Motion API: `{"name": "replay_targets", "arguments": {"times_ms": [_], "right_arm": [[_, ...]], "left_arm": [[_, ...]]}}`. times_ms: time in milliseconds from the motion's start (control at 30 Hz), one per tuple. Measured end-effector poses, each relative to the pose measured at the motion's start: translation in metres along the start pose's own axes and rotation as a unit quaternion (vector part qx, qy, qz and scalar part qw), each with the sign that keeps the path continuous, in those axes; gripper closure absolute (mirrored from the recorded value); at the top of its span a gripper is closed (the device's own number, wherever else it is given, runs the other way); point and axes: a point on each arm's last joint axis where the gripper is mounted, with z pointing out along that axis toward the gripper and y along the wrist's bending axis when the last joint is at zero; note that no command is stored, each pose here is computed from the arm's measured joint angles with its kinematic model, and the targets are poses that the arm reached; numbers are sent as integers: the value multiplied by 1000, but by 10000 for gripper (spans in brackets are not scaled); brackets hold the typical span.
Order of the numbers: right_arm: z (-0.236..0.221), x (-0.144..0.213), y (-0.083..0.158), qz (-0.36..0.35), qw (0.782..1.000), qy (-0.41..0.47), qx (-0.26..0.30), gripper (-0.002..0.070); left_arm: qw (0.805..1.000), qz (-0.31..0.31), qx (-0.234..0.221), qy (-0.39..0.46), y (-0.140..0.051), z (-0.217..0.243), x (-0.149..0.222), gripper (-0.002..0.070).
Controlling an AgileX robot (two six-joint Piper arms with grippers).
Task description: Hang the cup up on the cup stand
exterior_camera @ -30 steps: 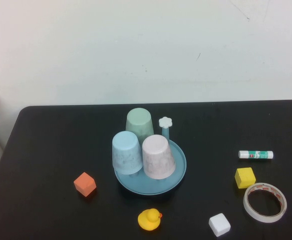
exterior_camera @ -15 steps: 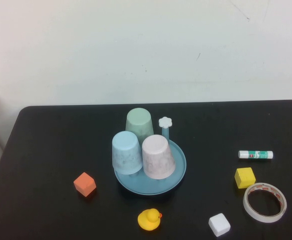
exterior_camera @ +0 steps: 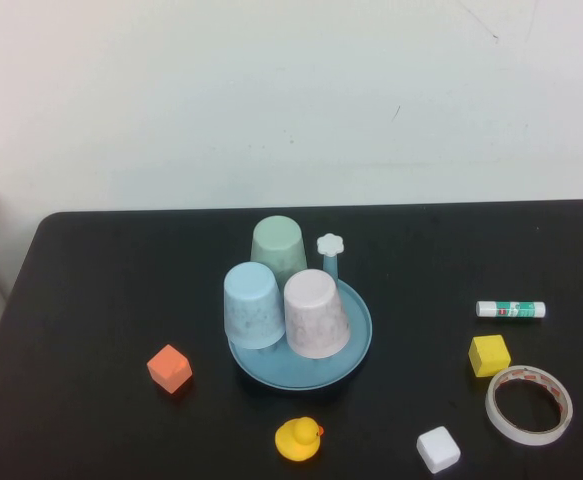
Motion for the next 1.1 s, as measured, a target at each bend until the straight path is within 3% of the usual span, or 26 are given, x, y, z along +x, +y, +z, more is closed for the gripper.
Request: {"name": "replay_targets", "arguments": {"times_ms": [367, 1100], "right_arm": [[0, 0, 0, 0, 1000, 0, 0, 676], [0, 0, 0, 0, 1000, 0, 0, 676]], "left_arm": [[999, 48, -12, -13, 2, 3, 7, 676], [999, -9, 10, -33, -2, 1, 5, 676]]}}
